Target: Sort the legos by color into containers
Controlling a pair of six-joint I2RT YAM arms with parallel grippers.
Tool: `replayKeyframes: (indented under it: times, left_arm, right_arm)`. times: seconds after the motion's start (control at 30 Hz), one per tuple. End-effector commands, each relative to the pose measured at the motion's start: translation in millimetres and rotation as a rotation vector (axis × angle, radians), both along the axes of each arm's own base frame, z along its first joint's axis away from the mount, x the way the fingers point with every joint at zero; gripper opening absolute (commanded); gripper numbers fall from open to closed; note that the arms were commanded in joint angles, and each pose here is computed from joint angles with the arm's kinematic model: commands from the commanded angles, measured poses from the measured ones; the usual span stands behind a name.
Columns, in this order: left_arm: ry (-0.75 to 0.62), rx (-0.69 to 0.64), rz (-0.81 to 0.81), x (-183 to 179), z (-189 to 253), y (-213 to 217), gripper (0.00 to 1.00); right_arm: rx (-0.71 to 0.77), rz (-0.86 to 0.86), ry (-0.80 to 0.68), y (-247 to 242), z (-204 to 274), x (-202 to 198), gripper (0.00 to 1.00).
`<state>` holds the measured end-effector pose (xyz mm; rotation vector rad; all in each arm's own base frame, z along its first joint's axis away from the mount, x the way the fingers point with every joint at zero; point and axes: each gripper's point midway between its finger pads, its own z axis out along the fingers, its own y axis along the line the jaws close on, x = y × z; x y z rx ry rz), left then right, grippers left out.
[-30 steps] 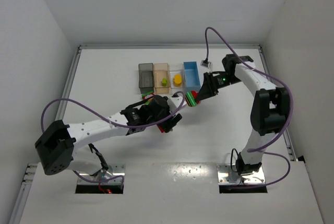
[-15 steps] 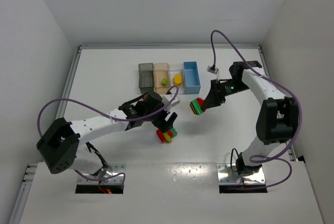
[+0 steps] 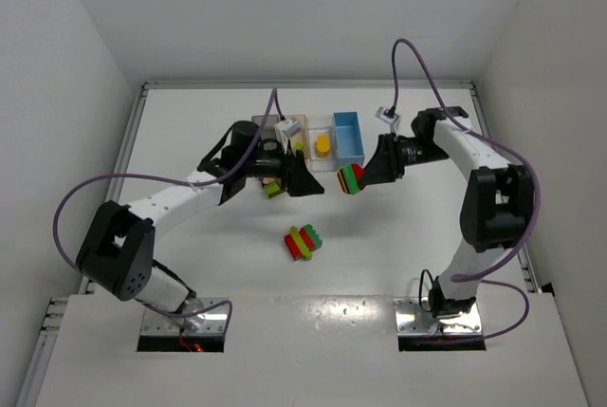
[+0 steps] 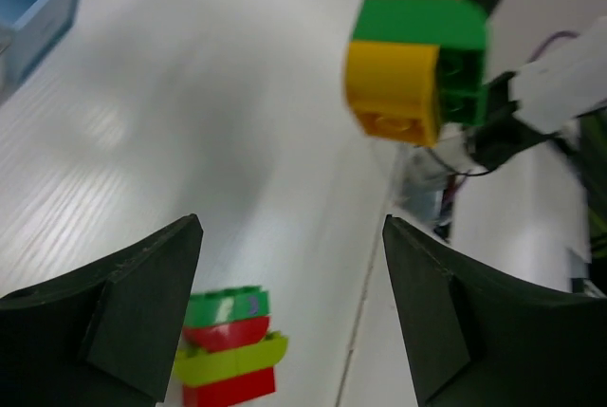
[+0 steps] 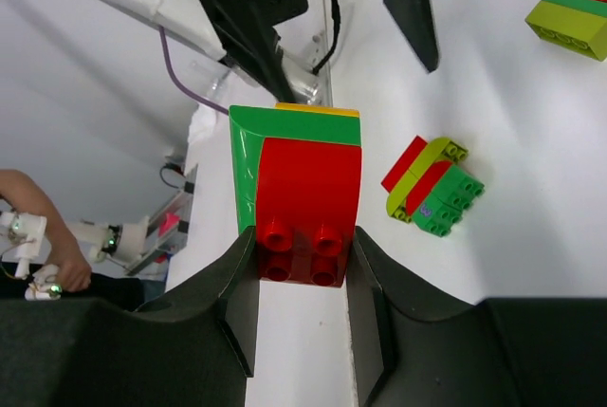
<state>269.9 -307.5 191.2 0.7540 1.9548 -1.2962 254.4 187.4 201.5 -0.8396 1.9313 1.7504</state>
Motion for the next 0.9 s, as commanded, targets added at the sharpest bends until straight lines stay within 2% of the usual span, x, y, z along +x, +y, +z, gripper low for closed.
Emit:
replayKeyframes:
  times: [0.0, 0.17, 0.63, 0.73, 0.87]
  left_arm:
    - [-0.021, -0.221, -0.201, -14.1, 55.3, -13.0, 0.82]
    - [-0.026, -0.266, -0.218, -6.9, 71.2, -19.9, 0.8]
    - [-0.008, -0.267, -0.215, 4.8, 66.0, -33.5, 0.77]
    - [0.0, -0.263, -0.214, 4.4, 62.4, -36.9, 0.72]
    - [-0.01, -0.25, -0.227, 3.0, 58.0, -40.5, 0.55]
  right_arm:
    - [0.153, -0.026, -0.002, 9.9, 29.6, 8.9, 0.02]
    - [0.17, -0.031, 0.008, 10.9, 31.8, 14.5, 0.02]
    - [0.175, 0.04, -0.022, 28.7, 40.2, 1.9, 0.02]
    - [0.176, 0.041, -0.032, 28.9, 42.1, 3.0, 0.02]
    - [0.177, 0.042, -0.041, 29.1, 44.0, 4.2, 0.02]
